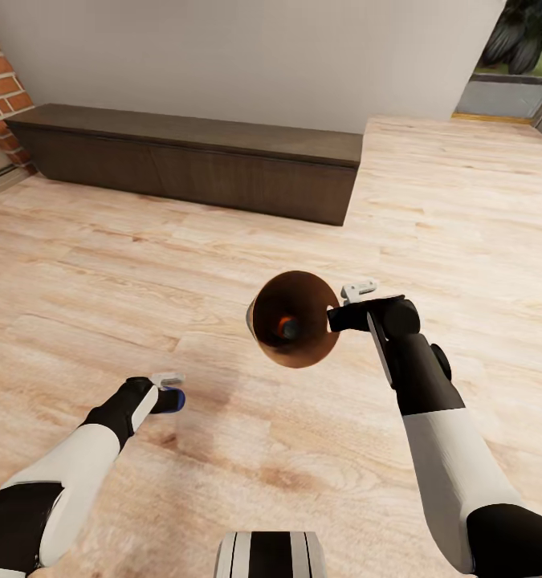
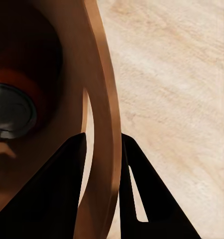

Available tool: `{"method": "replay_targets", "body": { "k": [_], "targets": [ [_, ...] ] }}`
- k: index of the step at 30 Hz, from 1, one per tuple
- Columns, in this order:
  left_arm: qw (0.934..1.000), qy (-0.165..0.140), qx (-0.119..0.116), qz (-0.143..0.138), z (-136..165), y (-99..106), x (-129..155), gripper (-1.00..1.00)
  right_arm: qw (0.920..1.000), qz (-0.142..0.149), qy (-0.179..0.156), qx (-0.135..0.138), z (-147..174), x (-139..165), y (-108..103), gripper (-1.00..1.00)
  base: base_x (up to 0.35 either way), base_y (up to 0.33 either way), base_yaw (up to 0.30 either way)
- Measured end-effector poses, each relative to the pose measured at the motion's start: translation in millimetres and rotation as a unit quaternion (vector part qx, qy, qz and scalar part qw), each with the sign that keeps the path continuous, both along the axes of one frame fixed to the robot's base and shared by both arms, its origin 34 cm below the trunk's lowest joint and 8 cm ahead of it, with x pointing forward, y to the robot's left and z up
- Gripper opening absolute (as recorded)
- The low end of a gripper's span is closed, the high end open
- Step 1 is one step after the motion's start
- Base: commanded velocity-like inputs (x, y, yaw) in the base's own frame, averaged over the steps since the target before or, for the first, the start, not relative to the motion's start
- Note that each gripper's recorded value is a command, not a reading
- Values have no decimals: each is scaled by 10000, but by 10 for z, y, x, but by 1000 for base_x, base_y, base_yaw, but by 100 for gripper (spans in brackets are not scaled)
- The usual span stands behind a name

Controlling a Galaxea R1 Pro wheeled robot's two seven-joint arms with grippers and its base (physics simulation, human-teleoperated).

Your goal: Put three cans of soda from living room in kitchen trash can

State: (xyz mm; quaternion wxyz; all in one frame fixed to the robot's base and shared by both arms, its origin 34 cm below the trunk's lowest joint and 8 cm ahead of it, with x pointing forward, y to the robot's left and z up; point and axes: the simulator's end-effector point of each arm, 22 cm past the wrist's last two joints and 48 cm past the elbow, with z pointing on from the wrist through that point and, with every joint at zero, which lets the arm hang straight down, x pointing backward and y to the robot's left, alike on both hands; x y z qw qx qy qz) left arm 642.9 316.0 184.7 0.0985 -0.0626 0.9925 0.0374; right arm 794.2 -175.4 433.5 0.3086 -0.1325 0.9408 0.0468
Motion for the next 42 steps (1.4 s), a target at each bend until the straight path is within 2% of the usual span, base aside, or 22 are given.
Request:
{"method": "replay_targets", "body": {
  "k": [9, 10, 11, 13, 15, 17, 19, 20, 22, 23, 26, 27, 28, 29, 32, 33, 34, 35, 36, 37, 39, 42],
  "targets": [
    [9998, -199, -65, 1, 271, 19, 163, -100, 9999, 8, -153, 9, 250, 13, 8, -100, 0, 0, 0],
    [9986, -406, -323, -51, 454, -81, 366, -100, 9998, 3, -176, 15, 283, 16, 4, -100, 0, 0, 0],
    [9971, -585, -478, -116, 639, -116, 532, -100, 9998, 2, -206, 18, 322, 20, 2, -100, 0, 0, 0],
    [9951, -756, -604, -181, 861, -100, 682, -100, 9997, 3, -241, 35, 382, 22, 5, -100, 0, 0, 0],
    [9897, -1161, -778, -305, 1361, 13, 981, -100, 9996, -1, -276, 56, 443, 24, -9, -100, 0, 0, 0],
    [9859, -1360, -892, -400, 1689, 108, 1097, -100, 9995, -9, -315, 38, 498, 27, -35, -100, 0, 0, 0],
    [9810, -1517, -1094, -519, 1982, 106, 1167, -100, 9994, -11, -355, 18, 554, 29, -51, -100, 0, 0, 0],
    [9769, -1594, -1284, -611, 2135, 45, 1191, -100, 9993, -7, -364, 25, 575, 22, -49, -100, 0, 0, 0],
    [9730, -1639, -1465, -711, 2281, -24, 1212, -100, 9994, 6, -344, 70, 610, 23, -30, -100, 0, 0, 0],
    [9687, -1659, -1667, -789, 2389, -93, 1213, -100, 9994, 10, -333, 82, 625, 22, -24, -100, 0, 0, 0],
    [9636, -1668, -1887, -899, 2570, -116, 1209, -100, 9995, 8, -321, 60, 677, 35, -32, -100, 0, 0, 0],
    [9590, -1680, -2068, -963, 2662, -140, 1198, -100, 9996, 8, -292, 52, 675, 33, -35, -100, 0, 0, 0],
    [9564, -1700, -2149, -1009, 2718, -156, 1201, -100, 9996, 7, -275, 44, 683, 35, -37, -100, 0, 0, 0],
    [9498, -1741, -2358, -1090, 2809, -217, 1198, -100, 9998, 11, -215, 43, 659, 25, -30, -100, 0, 0, 0],
    [9409, -1775, -2616, -1212, 2958, -303, 1195, -100, 9999, 24, -88, 64, 633, 7, -3, -100, 0, 0, 0],
    [9337, -1812, -2807, -1291, 3050, -375, 1191, -100, 10000, 30, 28, 75, 570, -19, 9, -100, 0, 0, 0],
    [9309, -1826, -2866, -1339, 3102, -401, 1191, -100, 9999, 32, 103, 68, 535, -35, 10, -100, 0, 0, 0],
    [9235, -1891, -3015, -1430, 3216, -461, 1194, -100, 9998, 35, 213, 50, 474, -62, 9, -100, 0, 0, 0],
    [9166, -1988, -3101, -1553, 3356, -501, 1204, -100, 9994, 37, 339, 25, 399, -95, 6, -100, 0, 0, 0],
    [9136, -2041, -3119, -1623, 3441, -515, 1213, -100, 9991, 34, 412, -10, 361, -112, -6, -100, 24, 0, 0],
    [9136, -1997, -3143, -1635, 3391, -588, 1188, -100, 9989, 13, 435, -163, 312, -152, -110, -100, 17, 0, 0],
    [9120, -2026, -3173, -1631, 3414, -613, 1207, -100, 9978, -10, 368, -553, 324, -123, -256, -100, 15, 0, 0]
  ]
}}
